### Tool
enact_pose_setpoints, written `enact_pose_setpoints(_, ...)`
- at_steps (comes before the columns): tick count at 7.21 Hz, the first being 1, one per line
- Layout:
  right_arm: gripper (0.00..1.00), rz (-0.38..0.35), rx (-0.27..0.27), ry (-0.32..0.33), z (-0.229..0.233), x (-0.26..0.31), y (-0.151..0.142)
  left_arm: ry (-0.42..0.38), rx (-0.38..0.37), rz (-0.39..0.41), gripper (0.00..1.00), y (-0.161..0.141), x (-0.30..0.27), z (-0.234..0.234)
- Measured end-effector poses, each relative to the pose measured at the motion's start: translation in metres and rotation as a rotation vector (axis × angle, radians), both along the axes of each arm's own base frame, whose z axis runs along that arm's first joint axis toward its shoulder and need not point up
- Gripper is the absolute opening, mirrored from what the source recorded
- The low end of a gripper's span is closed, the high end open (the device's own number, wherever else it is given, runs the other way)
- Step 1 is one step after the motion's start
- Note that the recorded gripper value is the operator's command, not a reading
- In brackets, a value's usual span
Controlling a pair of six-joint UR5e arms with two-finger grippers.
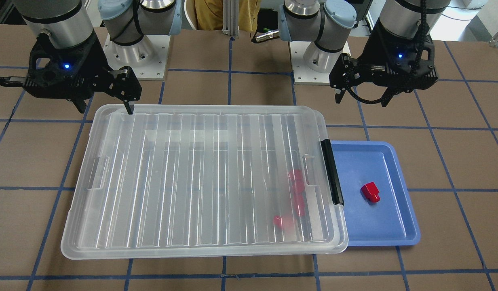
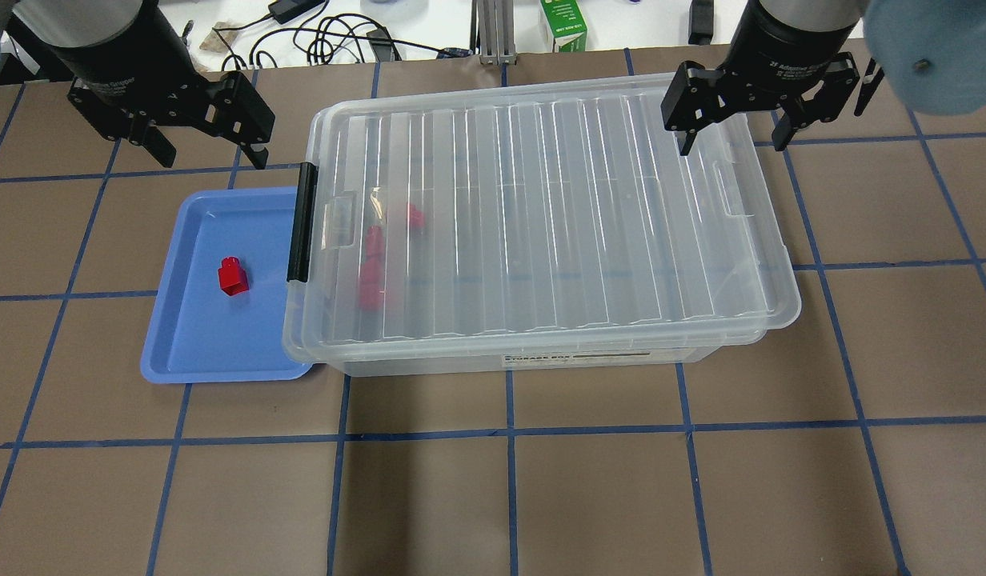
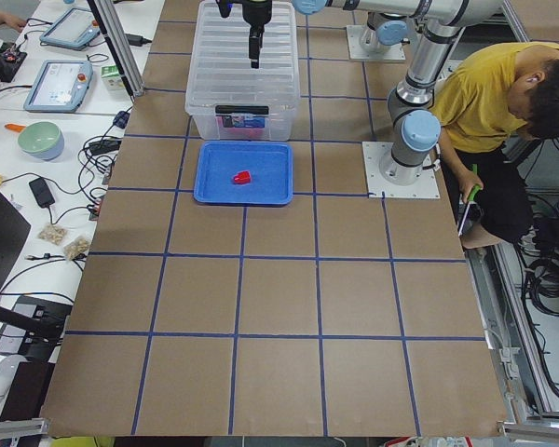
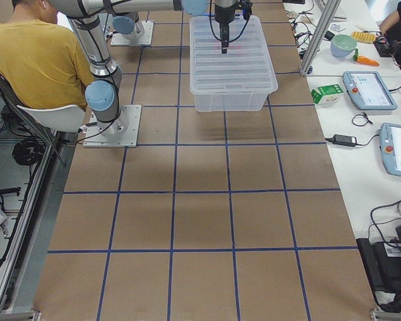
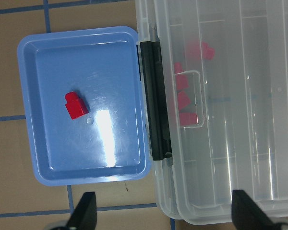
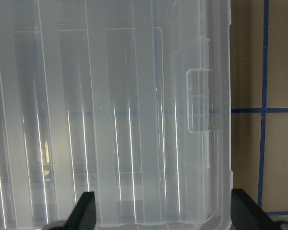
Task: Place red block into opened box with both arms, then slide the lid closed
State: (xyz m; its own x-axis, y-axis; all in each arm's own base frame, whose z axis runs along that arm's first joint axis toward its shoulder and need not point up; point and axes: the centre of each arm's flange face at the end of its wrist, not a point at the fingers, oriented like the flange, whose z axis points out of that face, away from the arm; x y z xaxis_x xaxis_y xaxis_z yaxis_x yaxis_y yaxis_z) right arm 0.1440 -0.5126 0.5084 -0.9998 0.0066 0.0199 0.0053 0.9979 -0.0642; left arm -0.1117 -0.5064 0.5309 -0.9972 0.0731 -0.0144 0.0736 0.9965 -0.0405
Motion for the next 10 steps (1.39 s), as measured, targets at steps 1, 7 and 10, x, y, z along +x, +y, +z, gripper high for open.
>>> enact_pose_setpoints(1, 1.00, 0.000, -0.001, 0.000, 0.000, 0.000, 0.000, 0.000, 0.000, 0.000, 1.00, 0.000, 0.000, 0.000)
enact_pose_setpoints(7, 1.00, 0.032, 0.049, 0.003, -0.044, -0.062, -0.044, 0.001, -0.002, 0.000, 1.00, 0.000, 0.000, 0.000)
enact_pose_setpoints(10, 0.98, 0.051, 0.091, -0.012, -0.131, -0.118, -0.097, 0.003, -0.002, 0.002, 1.00, 0.000, 0.000, 0.000)
